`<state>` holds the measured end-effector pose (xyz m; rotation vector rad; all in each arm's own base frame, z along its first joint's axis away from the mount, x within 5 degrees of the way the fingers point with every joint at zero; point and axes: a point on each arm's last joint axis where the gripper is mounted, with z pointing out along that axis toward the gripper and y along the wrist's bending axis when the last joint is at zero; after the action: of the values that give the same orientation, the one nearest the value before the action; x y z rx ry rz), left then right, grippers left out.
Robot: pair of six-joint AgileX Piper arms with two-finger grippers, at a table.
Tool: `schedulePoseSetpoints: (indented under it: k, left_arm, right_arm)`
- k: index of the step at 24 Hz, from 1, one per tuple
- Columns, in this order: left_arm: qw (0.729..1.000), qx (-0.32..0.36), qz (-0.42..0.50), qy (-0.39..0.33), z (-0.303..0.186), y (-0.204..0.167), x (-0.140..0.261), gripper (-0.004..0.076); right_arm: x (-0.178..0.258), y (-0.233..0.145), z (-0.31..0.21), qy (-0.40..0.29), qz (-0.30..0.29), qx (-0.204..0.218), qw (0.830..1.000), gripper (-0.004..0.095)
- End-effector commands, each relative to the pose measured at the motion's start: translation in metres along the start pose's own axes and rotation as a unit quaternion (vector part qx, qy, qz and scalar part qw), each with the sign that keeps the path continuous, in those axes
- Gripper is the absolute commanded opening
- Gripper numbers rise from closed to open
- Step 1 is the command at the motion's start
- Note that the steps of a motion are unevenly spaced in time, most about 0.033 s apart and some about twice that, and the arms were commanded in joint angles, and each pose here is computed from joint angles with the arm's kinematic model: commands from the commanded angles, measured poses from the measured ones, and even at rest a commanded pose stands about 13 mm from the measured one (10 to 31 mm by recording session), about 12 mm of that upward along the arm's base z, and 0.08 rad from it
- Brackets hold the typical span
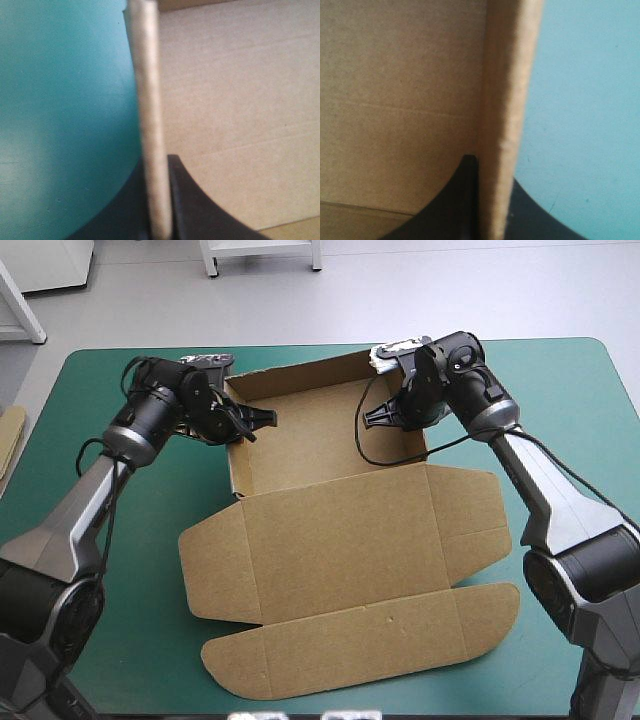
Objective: Fold the box
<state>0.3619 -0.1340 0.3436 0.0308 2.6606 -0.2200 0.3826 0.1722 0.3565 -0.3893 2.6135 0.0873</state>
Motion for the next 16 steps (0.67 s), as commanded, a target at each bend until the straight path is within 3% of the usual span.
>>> schedulePoseSetpoints:
  k: [1,10,16]
  left_arm:
    - [0.998,-0.003,0.042,-0.051,-0.025,-0.02,-0.011,-0.0008]
    - [0.996,-0.044,0.064,-0.05,-0.013,-0.026,-0.028,-0.0008]
    - [0.996,-0.053,0.073,-0.003,0.019,-0.028,-0.025,-0.0008]
  right_arm:
    - [-0.002,0.002,-0.023,-0.023,-0.002,-0.009,1.0,0.0001]
    - [-0.002,0.007,0.003,0.007,0.006,-0.021,1.0,0.0001]
    - [-0.001,0.01,0.027,0.033,0.008,-0.021,0.999,0.0001]
